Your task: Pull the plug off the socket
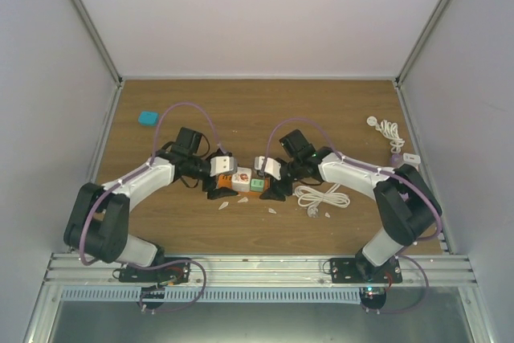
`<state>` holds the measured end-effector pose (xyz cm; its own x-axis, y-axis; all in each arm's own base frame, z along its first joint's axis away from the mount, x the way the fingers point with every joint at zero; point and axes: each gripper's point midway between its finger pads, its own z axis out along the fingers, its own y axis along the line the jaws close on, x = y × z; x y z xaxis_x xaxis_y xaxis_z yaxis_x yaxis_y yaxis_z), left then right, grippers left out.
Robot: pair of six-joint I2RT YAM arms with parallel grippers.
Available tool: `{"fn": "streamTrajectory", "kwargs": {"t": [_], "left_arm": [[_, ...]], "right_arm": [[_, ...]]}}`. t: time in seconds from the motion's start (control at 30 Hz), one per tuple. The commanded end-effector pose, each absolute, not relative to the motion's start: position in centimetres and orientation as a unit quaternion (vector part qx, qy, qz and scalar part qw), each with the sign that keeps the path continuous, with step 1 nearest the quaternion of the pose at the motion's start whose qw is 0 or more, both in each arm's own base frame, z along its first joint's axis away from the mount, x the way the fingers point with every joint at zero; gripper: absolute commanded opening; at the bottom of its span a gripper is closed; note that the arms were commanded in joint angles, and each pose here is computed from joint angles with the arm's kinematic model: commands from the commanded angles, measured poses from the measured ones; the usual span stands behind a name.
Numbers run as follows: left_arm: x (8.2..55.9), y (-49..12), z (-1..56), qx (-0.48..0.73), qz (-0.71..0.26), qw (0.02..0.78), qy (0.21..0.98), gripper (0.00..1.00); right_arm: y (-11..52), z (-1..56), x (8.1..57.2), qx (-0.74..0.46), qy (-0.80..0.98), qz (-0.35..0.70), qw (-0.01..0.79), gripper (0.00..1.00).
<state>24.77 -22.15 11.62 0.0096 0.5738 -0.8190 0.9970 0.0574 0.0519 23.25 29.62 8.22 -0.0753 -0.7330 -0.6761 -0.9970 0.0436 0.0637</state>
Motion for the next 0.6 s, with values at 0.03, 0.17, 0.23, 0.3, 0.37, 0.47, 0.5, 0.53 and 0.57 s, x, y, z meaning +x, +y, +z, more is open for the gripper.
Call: {"fn": "streamTrajectory", "kwargs": {"t": [0.03,0.17,0.23,0.3,0.37,0.47,0.5,0.53,0.57], "left_arm": [[27.1,-23.5,12.0,0.642,-0.271,0.374,0.611,0.98],[27.4,-23.9,11.2,0.647,-0.269,0.364,0.614,0.95],[27.4,-24.0,10.8,0.649,-0.271,0.358,0.614,0.93],[27.2,-24.1,10.4,0.651,-0.272,0.353,0.615,0.90],[27.0,-24.1,10.0,0.653,-0.273,0.347,0.615,0.87],[26.7,-24.2,9.6,0.654,-0.275,0.343,0.615,0.80],[26.5,-24.3,9.5,0.655,-0.276,0.342,0.615,0.78],[26.4,-24.3,9.4,0.655,-0.277,0.341,0.615,0.75],[26.3,-24.3,9.3,0.655,-0.277,0.340,0.615,0.72]], "right_arm": [[30.0,8.4,25.3,-0.613,0.692,0.268,0.272,0.74],[30.5,8.4,25.7,-0.610,0.690,0.276,0.274,0.66],[30.7,8.3,25.7,-0.611,0.688,0.281,0.273,0.62],[30.8,8.2,25.5,-0.613,0.685,0.283,0.272,0.58],[30.8,8.1,25.4,-0.615,0.683,0.286,0.271,0.56],[30.9,7.9,25.3,-0.616,0.683,0.286,0.269,0.51],[31.0,7.9,25.3,-0.615,0.683,0.286,0.270,0.50],[31.0,8.0,25.4,-0.614,0.684,0.286,0.272,0.49],[31.1,8.1,25.4,-0.613,0.684,0.286,0.273,0.48]]}}
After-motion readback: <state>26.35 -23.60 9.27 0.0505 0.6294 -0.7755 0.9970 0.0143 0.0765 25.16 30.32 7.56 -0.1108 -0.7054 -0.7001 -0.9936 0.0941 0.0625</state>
